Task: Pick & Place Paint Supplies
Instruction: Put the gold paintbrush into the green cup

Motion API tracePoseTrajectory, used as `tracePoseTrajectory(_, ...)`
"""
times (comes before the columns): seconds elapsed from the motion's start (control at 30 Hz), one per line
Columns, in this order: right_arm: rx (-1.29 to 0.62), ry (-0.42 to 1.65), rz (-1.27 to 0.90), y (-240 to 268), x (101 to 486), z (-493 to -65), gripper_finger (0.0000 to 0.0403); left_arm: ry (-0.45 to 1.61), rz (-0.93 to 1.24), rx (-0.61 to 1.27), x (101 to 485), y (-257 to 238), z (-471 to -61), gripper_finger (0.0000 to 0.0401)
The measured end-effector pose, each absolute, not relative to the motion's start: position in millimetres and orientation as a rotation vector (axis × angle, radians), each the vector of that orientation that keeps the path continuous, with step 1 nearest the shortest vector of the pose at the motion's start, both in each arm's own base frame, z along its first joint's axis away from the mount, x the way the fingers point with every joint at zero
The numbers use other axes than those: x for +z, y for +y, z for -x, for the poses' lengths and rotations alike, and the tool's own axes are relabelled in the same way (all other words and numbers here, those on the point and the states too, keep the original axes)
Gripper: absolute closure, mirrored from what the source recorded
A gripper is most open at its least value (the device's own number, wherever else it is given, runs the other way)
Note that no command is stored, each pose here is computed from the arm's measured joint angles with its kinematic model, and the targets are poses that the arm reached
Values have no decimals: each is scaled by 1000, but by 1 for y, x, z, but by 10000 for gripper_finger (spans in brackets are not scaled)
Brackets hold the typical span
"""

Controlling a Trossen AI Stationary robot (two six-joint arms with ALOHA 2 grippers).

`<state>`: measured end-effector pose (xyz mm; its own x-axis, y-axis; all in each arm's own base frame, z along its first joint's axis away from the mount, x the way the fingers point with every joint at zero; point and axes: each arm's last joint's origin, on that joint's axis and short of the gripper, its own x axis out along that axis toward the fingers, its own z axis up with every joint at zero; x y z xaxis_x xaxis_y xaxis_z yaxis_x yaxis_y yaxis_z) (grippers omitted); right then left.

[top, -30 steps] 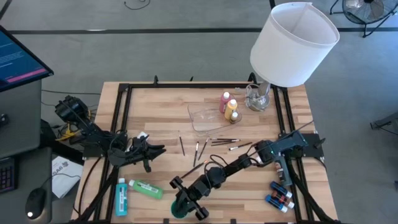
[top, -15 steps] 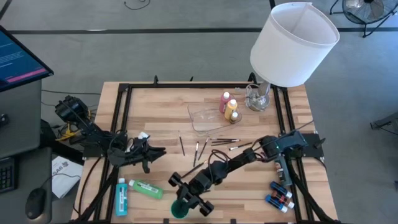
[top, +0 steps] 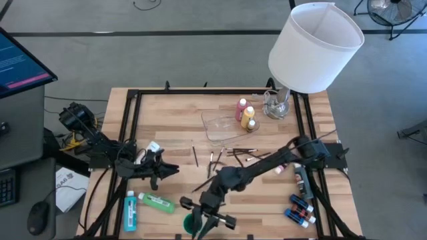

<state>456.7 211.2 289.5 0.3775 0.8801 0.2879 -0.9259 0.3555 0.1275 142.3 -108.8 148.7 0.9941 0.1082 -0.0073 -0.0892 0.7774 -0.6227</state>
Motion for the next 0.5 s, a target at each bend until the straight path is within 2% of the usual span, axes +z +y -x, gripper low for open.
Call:
tracePoseTrajectory(0.2, 1112, 221, -229, 219, 294, -438, 346, -32, 645, 80, 154, -113, -146, 400)
tracePoseTrajectory(0.5, 1104, 547, -103, 222, 303, -395, 346, -32, 639, 78, 154, -113, -146, 400)
